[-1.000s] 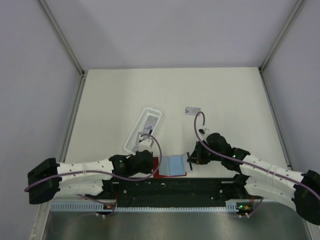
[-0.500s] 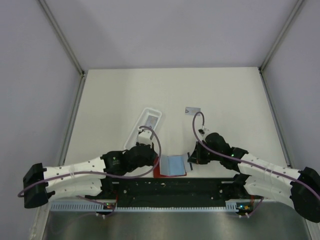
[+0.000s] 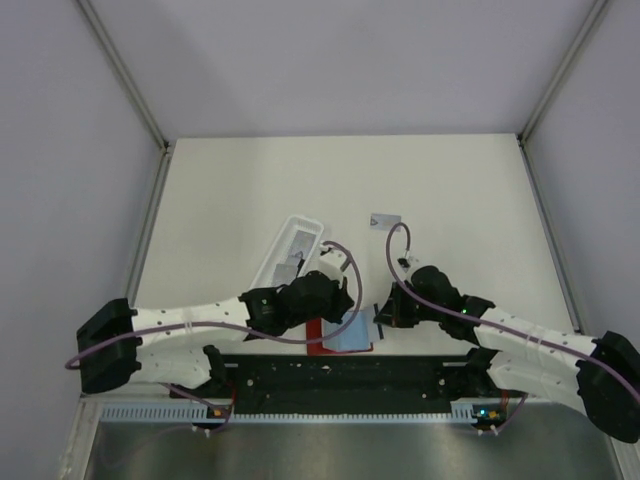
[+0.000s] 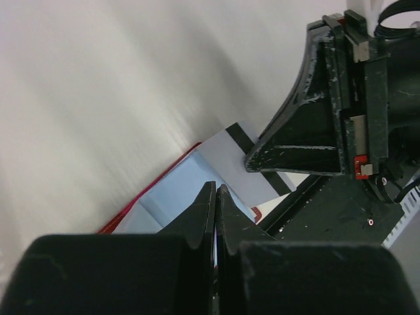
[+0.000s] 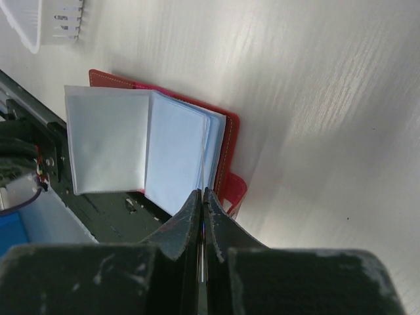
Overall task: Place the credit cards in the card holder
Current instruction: Adjust the card holder at the center of the board.
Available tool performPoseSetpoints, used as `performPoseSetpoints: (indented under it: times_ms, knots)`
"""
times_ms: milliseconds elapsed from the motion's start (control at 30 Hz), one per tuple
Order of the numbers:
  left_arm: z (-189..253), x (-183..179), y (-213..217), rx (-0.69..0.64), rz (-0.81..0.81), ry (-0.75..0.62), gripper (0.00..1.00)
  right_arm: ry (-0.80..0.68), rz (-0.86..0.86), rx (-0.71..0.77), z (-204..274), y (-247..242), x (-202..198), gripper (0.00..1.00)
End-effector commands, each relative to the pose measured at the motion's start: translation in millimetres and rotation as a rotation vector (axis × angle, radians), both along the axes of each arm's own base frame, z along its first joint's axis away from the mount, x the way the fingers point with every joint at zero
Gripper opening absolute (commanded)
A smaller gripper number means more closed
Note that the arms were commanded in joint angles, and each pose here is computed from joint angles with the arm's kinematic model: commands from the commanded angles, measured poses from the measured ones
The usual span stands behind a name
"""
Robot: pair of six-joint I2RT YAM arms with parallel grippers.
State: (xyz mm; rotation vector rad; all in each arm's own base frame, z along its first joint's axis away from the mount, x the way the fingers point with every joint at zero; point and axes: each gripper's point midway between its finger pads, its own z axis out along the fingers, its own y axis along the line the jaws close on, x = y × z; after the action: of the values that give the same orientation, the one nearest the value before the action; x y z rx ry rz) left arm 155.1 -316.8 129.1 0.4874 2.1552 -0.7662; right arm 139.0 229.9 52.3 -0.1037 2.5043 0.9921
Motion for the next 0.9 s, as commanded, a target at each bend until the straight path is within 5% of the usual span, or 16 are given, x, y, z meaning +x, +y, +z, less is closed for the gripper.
performPoseSetpoints:
  times_ms: [0,433,867]
  knots:
    - [13.5,-9.6,-45.1,-0.074,-0.152,0.018,0.0,0.009,-0.012,0.051,2.1,6.4,4.7,0.0]
    - [-65.4,-26.3,-53.1,0.048,-0.184,0.2,0.0,0.059,-0.042,0.038,-10.2,0.2,-0.1,0.0]
    - [-122.7,-42.5,-13.0,0.216,-0.121,0.325,0.0,0.099,-0.077,0.0,-23.0,-7.4,0.7,0.0]
